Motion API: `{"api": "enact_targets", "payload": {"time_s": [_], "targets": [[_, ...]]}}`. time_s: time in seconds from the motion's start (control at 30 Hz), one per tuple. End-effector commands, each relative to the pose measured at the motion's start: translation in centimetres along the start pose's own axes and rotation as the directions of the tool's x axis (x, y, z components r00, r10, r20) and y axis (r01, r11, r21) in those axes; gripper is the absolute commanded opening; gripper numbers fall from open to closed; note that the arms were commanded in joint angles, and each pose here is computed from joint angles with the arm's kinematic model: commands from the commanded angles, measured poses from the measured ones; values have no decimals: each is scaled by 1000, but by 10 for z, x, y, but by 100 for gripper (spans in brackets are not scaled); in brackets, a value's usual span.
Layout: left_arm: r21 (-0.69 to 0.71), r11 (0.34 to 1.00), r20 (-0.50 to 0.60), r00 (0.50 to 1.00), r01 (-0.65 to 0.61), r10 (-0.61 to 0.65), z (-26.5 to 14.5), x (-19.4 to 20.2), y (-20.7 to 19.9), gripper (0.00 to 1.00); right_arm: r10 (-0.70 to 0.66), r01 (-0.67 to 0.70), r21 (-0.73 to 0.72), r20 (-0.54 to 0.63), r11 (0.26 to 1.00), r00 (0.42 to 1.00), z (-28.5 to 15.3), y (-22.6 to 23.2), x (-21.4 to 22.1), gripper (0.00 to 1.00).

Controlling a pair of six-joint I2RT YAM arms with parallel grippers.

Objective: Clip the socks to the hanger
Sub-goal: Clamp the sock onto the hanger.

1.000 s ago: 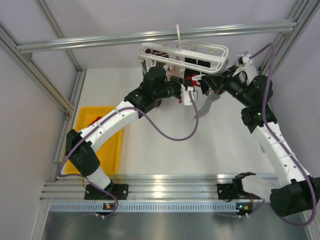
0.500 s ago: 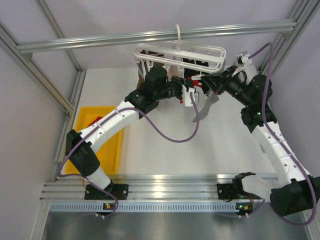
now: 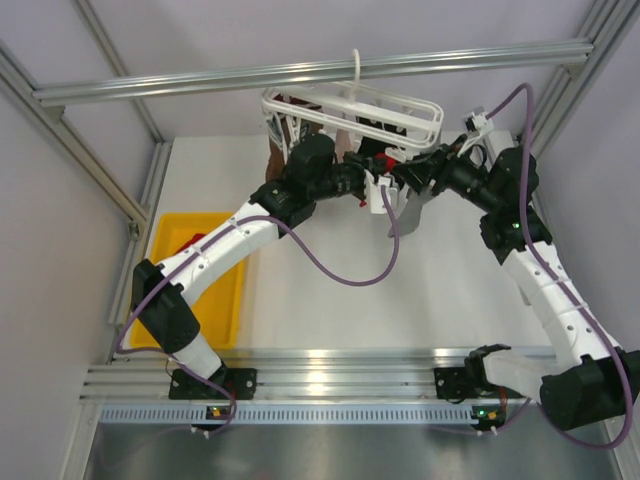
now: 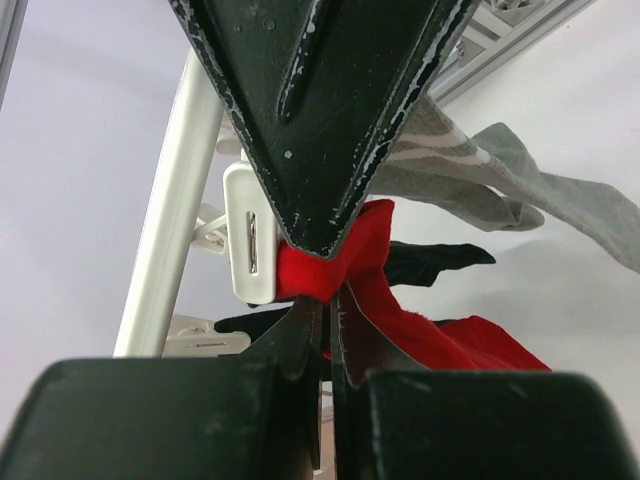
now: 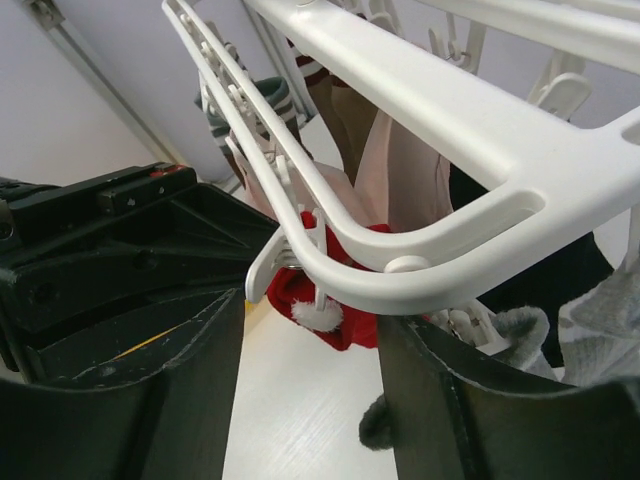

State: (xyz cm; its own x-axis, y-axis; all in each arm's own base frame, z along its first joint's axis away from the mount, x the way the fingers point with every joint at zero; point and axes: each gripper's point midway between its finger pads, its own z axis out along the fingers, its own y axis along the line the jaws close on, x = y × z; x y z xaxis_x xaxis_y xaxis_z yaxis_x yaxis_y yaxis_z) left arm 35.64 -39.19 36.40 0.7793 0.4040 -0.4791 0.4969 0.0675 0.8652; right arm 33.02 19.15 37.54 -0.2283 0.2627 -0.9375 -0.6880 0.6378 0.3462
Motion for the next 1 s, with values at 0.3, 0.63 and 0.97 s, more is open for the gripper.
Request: {"api": "enact_targets", "payload": {"time_s": [0.3,0.63,0.97], "targets": [[-85,996,26,999,-38,40,-3,-14,26,0,19,-16,-33,95,999,995,-8,15,-28,63],[-125,992,19,1000,26,-24,-9,-12,28,25,49,-43,-47,119,998,992,-6,15,-35,50],[-110,984,12,990,141,-141,-27,-13,11,39,41,-42,0,119,999,992,-7,5,-35,50]]}}
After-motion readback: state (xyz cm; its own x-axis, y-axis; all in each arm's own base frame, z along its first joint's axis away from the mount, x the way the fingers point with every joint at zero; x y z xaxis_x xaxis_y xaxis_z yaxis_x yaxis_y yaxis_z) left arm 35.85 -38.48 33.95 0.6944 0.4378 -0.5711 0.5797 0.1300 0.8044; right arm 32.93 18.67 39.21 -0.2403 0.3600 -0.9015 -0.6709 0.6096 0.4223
